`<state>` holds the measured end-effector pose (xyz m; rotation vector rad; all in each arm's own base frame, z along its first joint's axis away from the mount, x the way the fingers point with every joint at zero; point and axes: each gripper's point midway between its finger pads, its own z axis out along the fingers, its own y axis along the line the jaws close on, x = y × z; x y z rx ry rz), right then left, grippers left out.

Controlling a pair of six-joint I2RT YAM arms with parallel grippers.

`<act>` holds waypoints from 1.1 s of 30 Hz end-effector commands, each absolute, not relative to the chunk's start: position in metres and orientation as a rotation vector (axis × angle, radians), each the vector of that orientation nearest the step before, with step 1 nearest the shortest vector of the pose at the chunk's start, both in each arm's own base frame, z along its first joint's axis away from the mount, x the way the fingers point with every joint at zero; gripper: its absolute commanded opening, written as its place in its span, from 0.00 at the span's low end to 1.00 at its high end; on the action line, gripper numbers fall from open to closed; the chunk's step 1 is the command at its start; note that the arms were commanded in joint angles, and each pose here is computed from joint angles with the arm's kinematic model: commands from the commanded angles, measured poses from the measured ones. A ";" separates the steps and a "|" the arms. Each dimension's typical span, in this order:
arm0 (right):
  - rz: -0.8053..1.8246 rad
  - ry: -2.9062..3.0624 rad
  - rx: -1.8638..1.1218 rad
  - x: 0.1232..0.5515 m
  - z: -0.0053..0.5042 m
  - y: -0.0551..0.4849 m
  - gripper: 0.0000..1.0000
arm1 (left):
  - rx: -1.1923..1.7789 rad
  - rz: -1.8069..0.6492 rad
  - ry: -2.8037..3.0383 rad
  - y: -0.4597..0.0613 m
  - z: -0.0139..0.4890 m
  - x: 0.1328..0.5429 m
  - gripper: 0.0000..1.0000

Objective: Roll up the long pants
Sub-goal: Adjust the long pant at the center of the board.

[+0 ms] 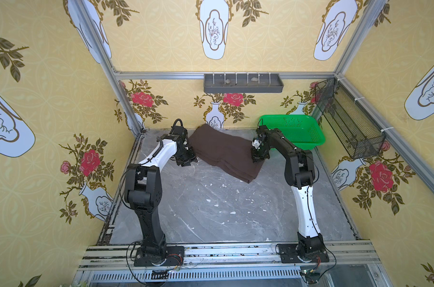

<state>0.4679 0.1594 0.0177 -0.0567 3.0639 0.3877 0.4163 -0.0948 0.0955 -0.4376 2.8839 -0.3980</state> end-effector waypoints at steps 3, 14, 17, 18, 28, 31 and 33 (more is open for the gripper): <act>0.399 3.148 -0.250 0.405 0.002 0.216 0.00 | -0.493 -0.366 2.884 -0.074 0.084 0.412 0.44; 0.461 3.204 -0.710 0.270 0.010 0.352 0.00 | -0.532 -0.318 2.848 -0.060 0.086 0.436 0.44; 0.461 3.180 -0.888 0.226 0.021 0.378 0.00 | -0.547 -0.312 2.836 -0.051 0.086 0.442 0.44; 0.446 3.158 -0.931 0.218 0.025 0.382 0.00 | -0.554 -0.310 2.833 -0.048 0.085 0.444 0.44; 0.620 2.961 -0.645 0.312 0.114 0.350 0.20 | -0.557 -0.369 2.786 -0.046 0.091 0.484 0.44; 0.617 2.941 -0.543 0.352 0.120 0.328 0.21 | -0.572 -0.412 2.752 -0.052 0.094 0.493 0.44; 0.623 2.943 -0.467 0.377 0.112 0.314 0.21 | -0.579 -0.425 2.749 -0.054 0.091 0.496 0.43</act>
